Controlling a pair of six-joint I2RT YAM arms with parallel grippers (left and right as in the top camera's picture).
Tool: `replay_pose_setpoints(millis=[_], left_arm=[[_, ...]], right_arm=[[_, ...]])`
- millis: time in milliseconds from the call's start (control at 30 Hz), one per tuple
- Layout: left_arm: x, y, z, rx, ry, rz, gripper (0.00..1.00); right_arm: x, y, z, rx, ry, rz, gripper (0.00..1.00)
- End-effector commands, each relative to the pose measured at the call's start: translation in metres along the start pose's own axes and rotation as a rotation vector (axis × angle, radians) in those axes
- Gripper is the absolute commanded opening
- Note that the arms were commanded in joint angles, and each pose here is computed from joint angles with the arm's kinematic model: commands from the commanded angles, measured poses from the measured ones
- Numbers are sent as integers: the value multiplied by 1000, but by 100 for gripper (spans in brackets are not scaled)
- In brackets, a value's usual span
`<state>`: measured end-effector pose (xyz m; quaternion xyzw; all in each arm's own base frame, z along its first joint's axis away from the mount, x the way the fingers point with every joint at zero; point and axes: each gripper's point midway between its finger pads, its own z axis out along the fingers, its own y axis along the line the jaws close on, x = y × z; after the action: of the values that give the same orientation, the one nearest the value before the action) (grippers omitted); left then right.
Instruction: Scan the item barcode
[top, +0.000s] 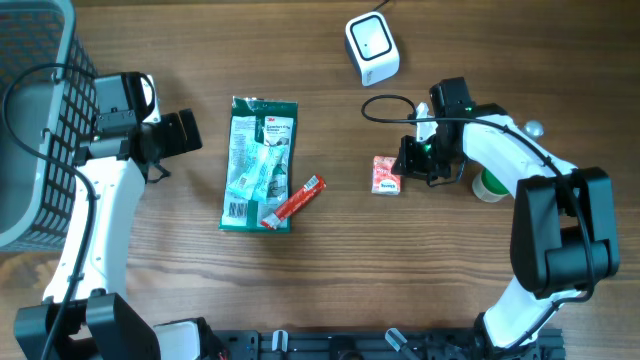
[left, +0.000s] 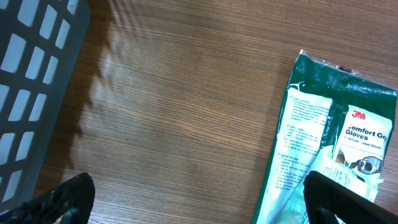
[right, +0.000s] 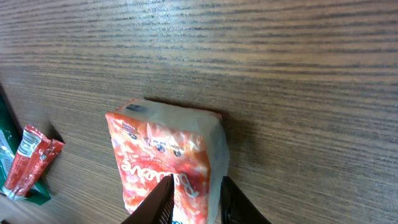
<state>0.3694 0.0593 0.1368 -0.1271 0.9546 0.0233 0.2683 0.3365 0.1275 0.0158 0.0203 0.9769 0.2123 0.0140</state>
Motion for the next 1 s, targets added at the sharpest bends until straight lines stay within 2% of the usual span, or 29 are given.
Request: replay_pose_setpoints(millis=[0, 467, 567, 667, 700, 767, 867, 967], left_arm=[[-2, 3, 0, -11, -4, 11, 100], [-2, 3, 0, -11, -4, 11, 100], [-2, 3, 0, -11, -4, 11, 100], [-2, 3, 0, -11, -4, 11, 100], [-2, 3, 0, -11, -4, 11, 100], [-2, 3, 0, -11, -4, 11, 100], [-2, 3, 0, -11, -4, 11, 100], [-2, 3, 0, -11, -4, 11, 100]], right_arm=[[1, 2, -8, 12, -13, -3, 25], [9, -6, 7, 11, -16, 23, 25], [9, -9, 12, 6, -33, 22, 21], [10, -10, 16, 3, -40, 22, 12], [10, -10, 16, 3, -39, 20, 5], [8, -8, 13, -15, -43, 12, 4], [1, 16, -4, -179, -59, -8, 4], [-6, 53, -43, -462, -104, -84, 4]])
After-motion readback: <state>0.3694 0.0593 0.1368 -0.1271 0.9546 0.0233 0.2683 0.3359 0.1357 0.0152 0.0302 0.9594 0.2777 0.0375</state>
